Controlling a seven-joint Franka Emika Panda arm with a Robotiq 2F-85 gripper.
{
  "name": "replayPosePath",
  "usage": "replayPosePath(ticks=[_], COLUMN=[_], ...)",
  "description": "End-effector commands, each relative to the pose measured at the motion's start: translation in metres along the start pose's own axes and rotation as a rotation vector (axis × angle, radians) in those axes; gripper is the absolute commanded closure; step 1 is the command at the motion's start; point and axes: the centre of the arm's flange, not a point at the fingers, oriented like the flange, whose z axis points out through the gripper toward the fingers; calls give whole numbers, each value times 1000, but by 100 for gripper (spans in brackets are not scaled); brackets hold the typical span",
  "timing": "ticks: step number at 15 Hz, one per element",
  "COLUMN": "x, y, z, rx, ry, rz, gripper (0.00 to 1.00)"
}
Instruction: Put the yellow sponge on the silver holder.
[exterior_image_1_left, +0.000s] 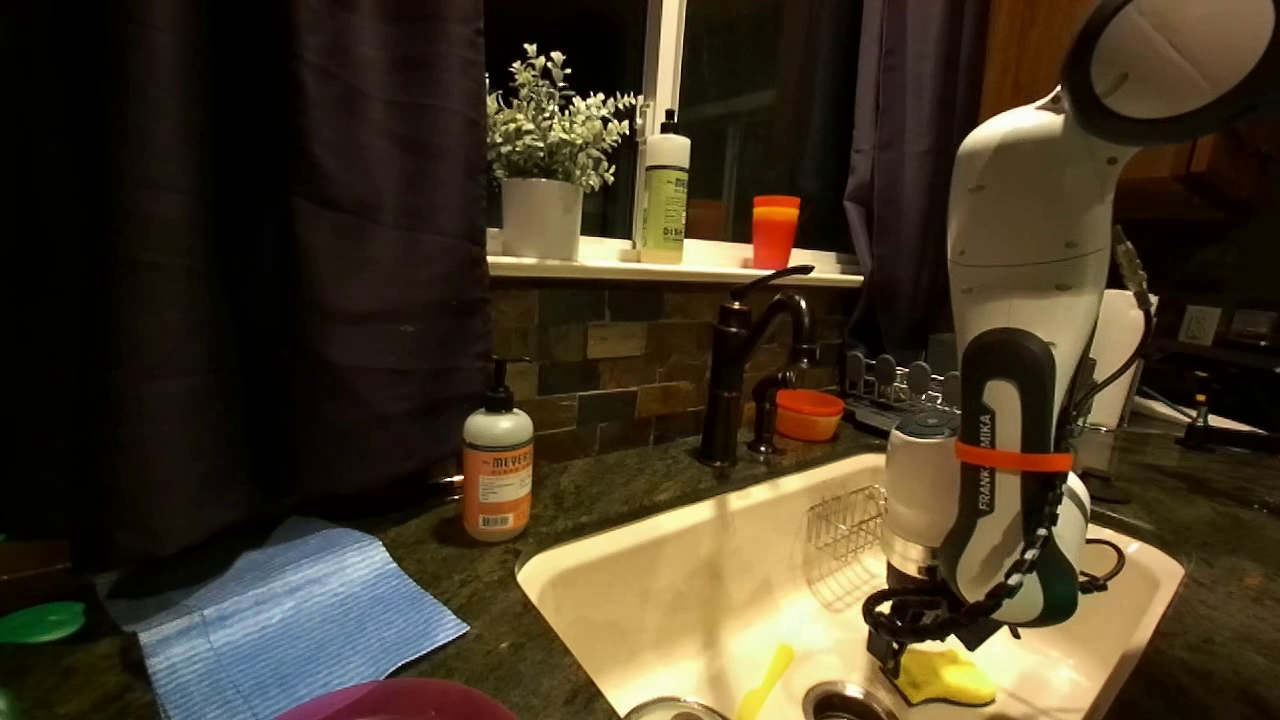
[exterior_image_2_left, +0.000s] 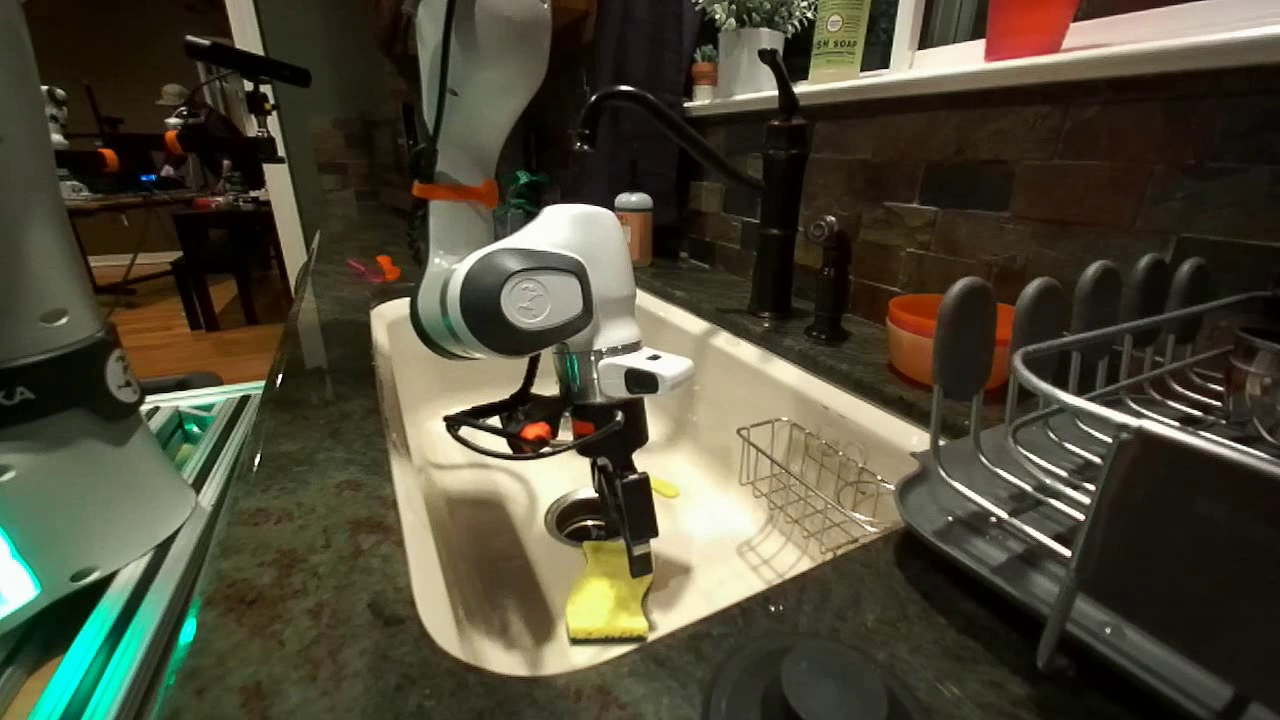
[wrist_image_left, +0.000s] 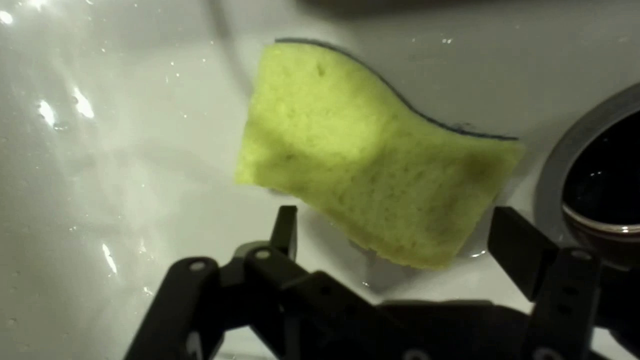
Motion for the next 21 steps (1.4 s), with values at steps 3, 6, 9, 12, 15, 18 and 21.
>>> replayPosePath(ticks=[3, 6, 9, 12, 15, 18, 21], x=[4, 7, 9, 11, 14, 16, 19], y=[-9, -14, -17, -14, -10, -4, 5], z=[16, 21, 25, 27, 25, 17, 3], rx=[22, 35, 33, 18, 7, -3, -24], ry=[56, 70, 74, 74, 77, 82, 93], rz=[25, 30, 28, 34, 52, 73, 95], gripper=[22, 24, 48, 73, 91, 100, 98])
